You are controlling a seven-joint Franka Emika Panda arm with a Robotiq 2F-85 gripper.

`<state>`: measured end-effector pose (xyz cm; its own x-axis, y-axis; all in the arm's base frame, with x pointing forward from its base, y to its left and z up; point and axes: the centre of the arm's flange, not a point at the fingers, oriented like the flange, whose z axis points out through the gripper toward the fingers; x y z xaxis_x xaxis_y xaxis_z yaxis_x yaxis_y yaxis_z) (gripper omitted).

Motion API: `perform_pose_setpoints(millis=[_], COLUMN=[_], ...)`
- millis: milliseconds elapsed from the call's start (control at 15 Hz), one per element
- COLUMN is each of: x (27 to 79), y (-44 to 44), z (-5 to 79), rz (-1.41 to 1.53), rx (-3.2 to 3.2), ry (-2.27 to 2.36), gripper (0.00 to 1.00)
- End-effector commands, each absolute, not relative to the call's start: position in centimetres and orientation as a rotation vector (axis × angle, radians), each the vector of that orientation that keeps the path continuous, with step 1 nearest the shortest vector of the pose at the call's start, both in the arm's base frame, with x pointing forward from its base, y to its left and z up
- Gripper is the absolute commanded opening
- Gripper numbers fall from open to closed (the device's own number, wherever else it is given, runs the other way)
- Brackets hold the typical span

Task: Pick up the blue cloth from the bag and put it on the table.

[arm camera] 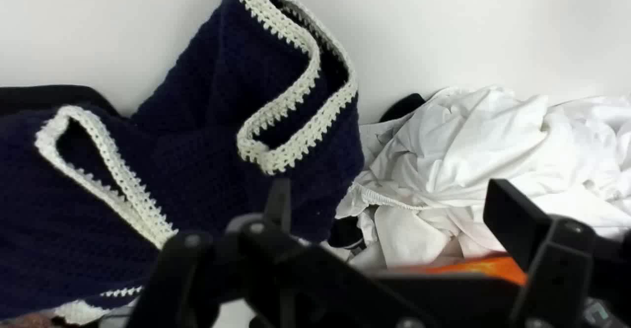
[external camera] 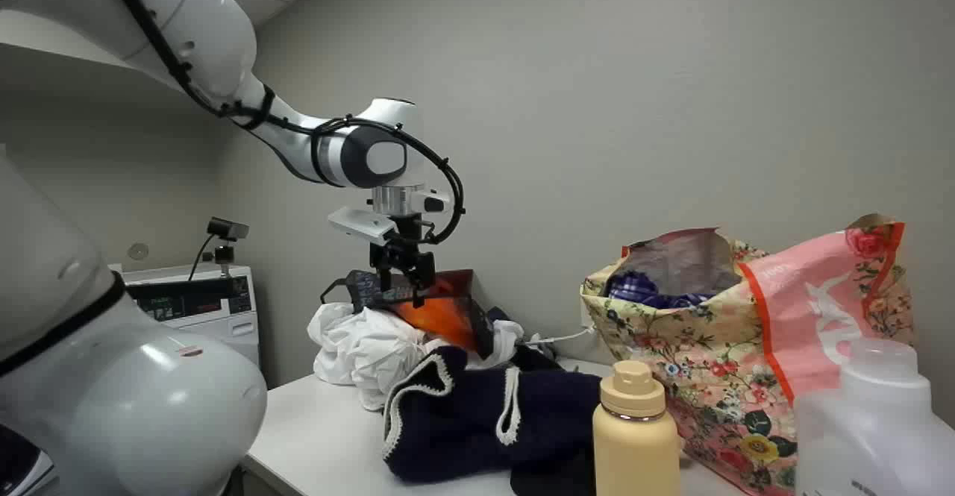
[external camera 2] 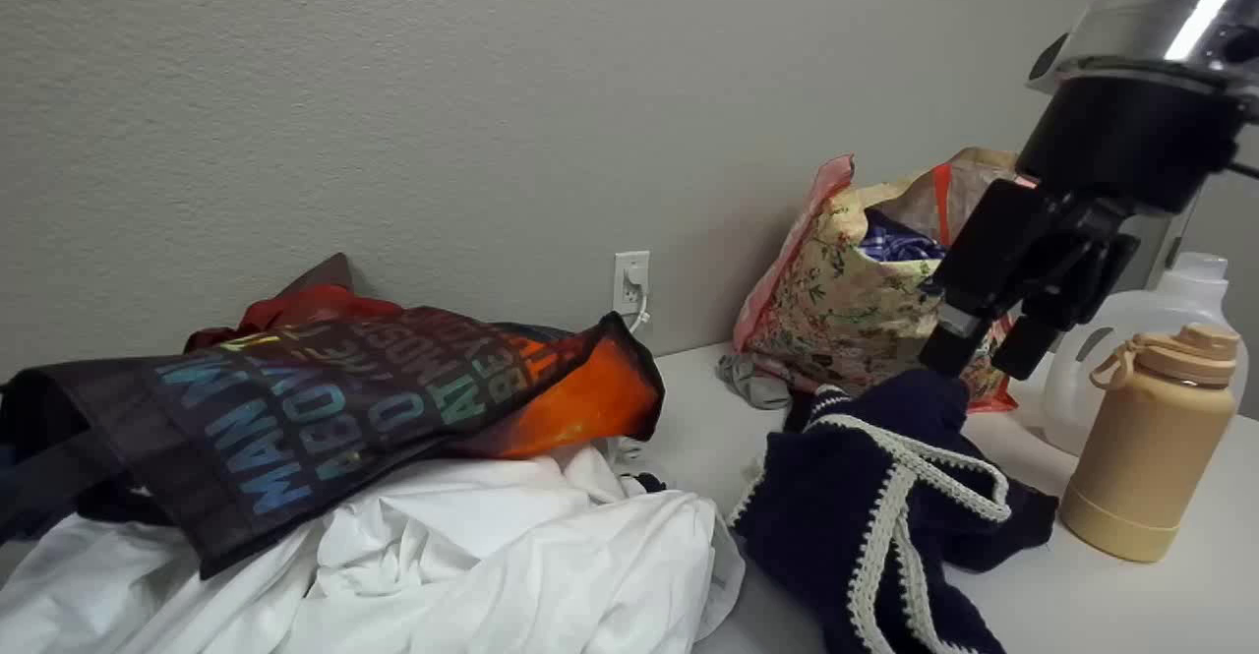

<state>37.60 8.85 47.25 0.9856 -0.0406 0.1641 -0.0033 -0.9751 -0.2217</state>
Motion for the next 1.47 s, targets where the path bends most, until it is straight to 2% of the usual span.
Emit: perform_pose_setpoints(millis=[0,267,1000,1400], x=[37.6,40.2,50.4,53.2], y=[8.8,6.4,-3.7,-9.5], z=[47.3,48.6,49.8,49.4], rz=[-0.247,-0.452,-1.367,-1.617], rx=[-2.908,-2.980,-2.913,-2.870], ry=[0.033,0.117,0.570,0.923], gripper=[1.00,1.00,1.00,1.00])
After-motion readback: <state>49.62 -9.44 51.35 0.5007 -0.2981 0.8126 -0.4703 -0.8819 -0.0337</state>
